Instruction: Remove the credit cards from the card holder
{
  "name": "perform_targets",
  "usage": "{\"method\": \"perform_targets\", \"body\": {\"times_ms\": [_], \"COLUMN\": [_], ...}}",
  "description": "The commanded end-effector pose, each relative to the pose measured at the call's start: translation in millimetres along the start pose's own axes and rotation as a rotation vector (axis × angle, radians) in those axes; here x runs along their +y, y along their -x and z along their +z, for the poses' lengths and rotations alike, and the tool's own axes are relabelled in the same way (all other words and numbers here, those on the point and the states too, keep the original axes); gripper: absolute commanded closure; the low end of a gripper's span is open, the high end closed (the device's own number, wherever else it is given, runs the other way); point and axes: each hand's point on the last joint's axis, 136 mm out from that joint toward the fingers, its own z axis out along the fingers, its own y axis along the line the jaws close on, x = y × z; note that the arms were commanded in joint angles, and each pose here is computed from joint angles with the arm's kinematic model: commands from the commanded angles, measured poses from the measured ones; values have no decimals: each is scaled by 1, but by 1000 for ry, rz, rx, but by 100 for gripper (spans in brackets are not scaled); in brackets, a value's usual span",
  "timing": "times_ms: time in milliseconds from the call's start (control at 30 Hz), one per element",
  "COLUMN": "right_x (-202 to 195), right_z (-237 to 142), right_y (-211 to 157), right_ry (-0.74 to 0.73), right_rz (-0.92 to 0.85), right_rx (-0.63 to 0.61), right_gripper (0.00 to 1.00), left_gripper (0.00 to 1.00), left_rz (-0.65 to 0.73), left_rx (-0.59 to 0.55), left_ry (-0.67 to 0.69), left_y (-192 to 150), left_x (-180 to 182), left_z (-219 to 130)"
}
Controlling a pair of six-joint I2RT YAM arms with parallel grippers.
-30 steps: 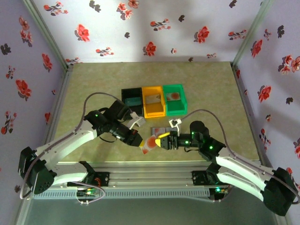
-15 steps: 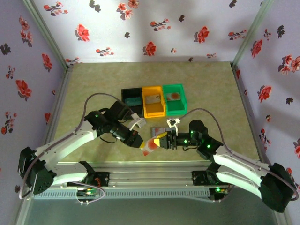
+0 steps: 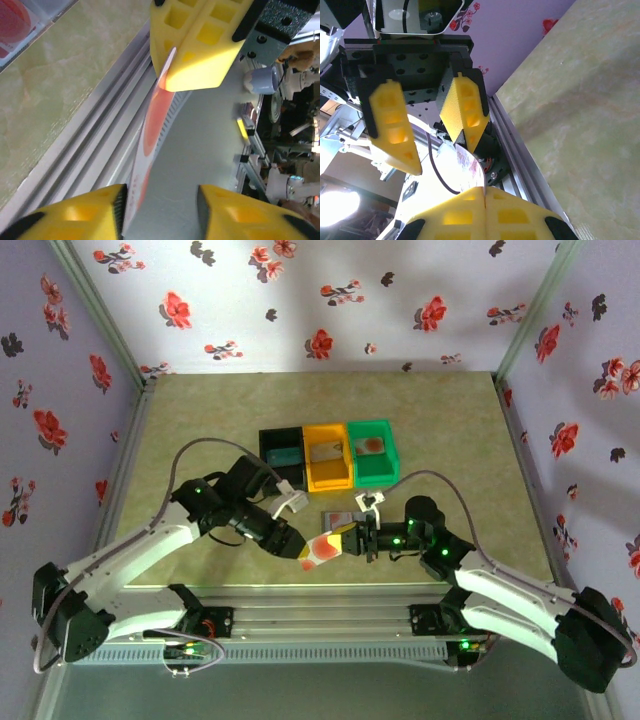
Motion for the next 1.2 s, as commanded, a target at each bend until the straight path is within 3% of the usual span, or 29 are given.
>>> {"method": "perform_targets", "body": {"times_ms": [0,133,233,267,400,567,833,1167], "right_x": [-4,-18,-41,-53,-92,-124,-173,-234], "right_z": [-6,-27,-56,-69,-107,-123,-130,-115], "right_y": [6,28,52,60,82,103,138,178], "right_ry": [-46,-187,-380,-466,-727,-901,-1050,-1008], "right_rz": [-33,-50,-45,-26,44,108,138,225], "right_rx": [-46,-130,-229,-270,-346,-312,-251,-241], "right_gripper": [100,100,100,100,100,100,100,100], "left_gripper": [46,24,3,0,0,0,0,0], "left_rz": [78,107,103,99,68,55,38,24], "left_rx": [-80,-217,-355,-401,-547,-699,-785,-781], "left_ry": [-7,89,238,302,486,551,722,761], "left_y": [12,24,34,36,43,47,37,36], "left_x": [-17,-13,4,12,37,54,82,89], "left_z": [-20,-47,-73,-82,-109,-123,-144,-148]}}
